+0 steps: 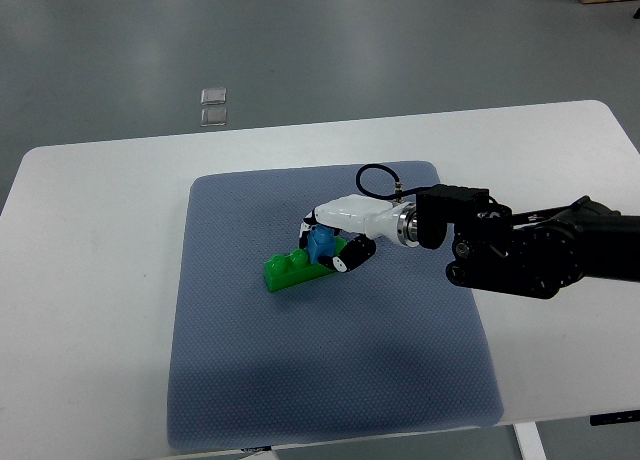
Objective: Stack blue block on green block with right hand
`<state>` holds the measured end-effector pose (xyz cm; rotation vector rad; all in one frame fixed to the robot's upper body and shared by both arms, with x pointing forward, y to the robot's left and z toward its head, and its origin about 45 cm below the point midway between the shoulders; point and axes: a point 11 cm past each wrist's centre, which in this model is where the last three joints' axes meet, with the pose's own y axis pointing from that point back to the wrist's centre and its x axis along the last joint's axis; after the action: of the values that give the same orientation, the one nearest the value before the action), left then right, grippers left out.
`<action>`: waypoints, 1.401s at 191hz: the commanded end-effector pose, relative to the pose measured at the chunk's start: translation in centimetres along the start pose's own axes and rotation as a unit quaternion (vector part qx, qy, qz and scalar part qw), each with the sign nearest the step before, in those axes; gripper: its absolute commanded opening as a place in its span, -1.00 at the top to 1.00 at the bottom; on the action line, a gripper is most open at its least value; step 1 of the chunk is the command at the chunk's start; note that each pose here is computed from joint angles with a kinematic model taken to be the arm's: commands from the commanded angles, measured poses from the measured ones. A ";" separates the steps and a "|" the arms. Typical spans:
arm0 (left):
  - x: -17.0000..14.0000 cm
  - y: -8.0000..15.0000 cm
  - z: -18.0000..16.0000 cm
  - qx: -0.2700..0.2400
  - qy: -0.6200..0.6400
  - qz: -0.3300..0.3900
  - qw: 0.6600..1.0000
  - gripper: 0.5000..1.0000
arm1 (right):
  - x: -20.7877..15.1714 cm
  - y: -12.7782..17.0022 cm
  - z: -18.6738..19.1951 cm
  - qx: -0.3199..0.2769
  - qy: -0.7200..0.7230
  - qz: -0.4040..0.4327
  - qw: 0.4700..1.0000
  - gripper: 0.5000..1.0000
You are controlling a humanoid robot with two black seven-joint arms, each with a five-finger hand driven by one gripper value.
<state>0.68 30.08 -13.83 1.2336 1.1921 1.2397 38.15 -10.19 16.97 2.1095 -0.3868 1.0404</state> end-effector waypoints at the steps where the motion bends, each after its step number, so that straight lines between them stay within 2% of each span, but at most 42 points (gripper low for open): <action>1: 0.0 0.0 0.0 0.000 0.000 0.000 1.000 -1.00 | -0.2 0.1 0.1 0.002 -0.001 0.004 1.000 0.67; 17: 0.0 0.0 0.0 0.000 0.000 0.000 1.000 -1.00 | -0.2 0.2 0.3 0.000 -0.003 0.004 1.000 0.61; 27: 0.0 0.0 0.0 0.000 0.000 0.000 1.000 -1.00 | -0.1 0.2 0.4 -0.001 -0.005 0.006 1.000 0.47; 33: 0.0 0.0 0.0 0.000 0.000 0.000 1.000 -1.00 | 0.3 0.2 0.2 0.001 -0.009 0.012 1.000 0.30; 34: 0.0 0.0 0.0 0.000 0.000 0.000 1.000 -1.00 | 0.5 0.2 0.2 0.002 -0.010 0.014 1.000 0.21; 35: 0.0 0.0 0.0 0.000 0.000 0.000 1.000 -1.00 | 0.5 0.2 0.2 0.002 -0.010 0.014 1.000 0.21; 36: 0.0 0.0 0.0 0.000 0.000 0.000 1.000 -1.00 | 0.6 0.2 0.1 0.002 -0.013 0.016 1.000 0.09; 37: 0.0 0.0 0.0 0.000 0.000 0.000 1.000 -1.00 | 0.6 0.2 0.1 0.002 -0.013 0.016 1.000 0.09; 38: 0.0 0.0 0.0 0.000 0.000 0.000 1.000 -1.00 | 0.9 0.1 0.1 0.002 -0.015 0.018 1.000 -0.05; 39: 0.0 0.0 0.0 0.000 0.000 0.000 1.000 -1.00 | 0.9 0.1 0.1 0.002 -0.015 0.018 1.000 -0.06; 40: 0.0 0.0 0.0 0.000 0.000 0.000 1.000 -1.00 | 1.0 0.1 0.0 0.003 -0.017 0.021 1.000 -0.19; 42: 0.0 0.0 0.0 0.000 0.000 0.000 1.000 -1.00 | 1.0 0.1 0.0 0.003 -0.017 0.021 1.000 -0.19; 43: 0.0 0.0 0.0 0.000 0.000 0.000 1.000 -1.00 | 1.3 0.1 -0.1 0.004 -0.021 0.024 0.999 -0.29; 49: 0.0 0.0 0.0 0.000 0.000 0.000 1.000 -1.00 | 1.8 0.1 -0.2 0.004 -0.027 0.031 0.999 -0.52; 63: 0.0 0.0 0.0 0.000 0.000 0.000 1.000 -1.00 | 2.5 0.1 -0.4 0.008 -0.035 0.035 0.999 -0.68; 135: 0.0 0.0 0.0 0.000 0.000 0.000 1.000 -1.00 | 4.3 0.6 -0.4 0.010 -0.068 0.031 0.997 -0.69; 177: 0.0 0.0 0.0 0.000 0.000 0.000 1.000 -1.00 | 8.7 1.7 -0.7 0.029 -0.143 0.063 0.987 -0.69; 187: 0.0 0.0 0.0 0.000 0.000 0.000 1.000 -1.00 | 8.7 1.7 -0.7 0.029 -0.143 0.063 0.987 -0.69; 188: 0.0 0.0 0.0 0.000 0.000 0.000 1.000 -1.00 | 10.1 2.3 -0.6 0.039 -0.182 0.073 0.980 -0.69; 207: 0.0 0.0 0.0 0.000 0.000 0.000 1.000 -1.00 | 11.9 3.4 0.0 0.053 -0.250 0.082 0.963 -0.69; 231: -0.1 0.0 0.0 0.000 0.000 -0.001 1.000 -1.00 | 12.6 4.2 1.4 0.056 -0.316 0.096 0.942 -0.69; 232: -0.1 0.0 0.0 0.000 0.000 -0.001 1.000 -1.00 | 12.3 4.6 2.7 0.055 -0.373 0.108 0.920 -0.69; 248: -0.1 0.0 0.1 -0.001 0.000 -0.002 1.000 -1.00 | 12.3 4.9 4.1 0.066 -0.454 0.135 0.878 -0.69; 268: -0.1 0.0 0.1 -0.001 0.000 -0.001 1.000 -1.00 | 11.7 5.7 6.5 0.087 -0.568 0.175 0.800 -0.69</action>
<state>0.77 29.99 -13.83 1.2307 1.1918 1.2381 45.55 -16.18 27.26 2.6339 -1.1401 0.0824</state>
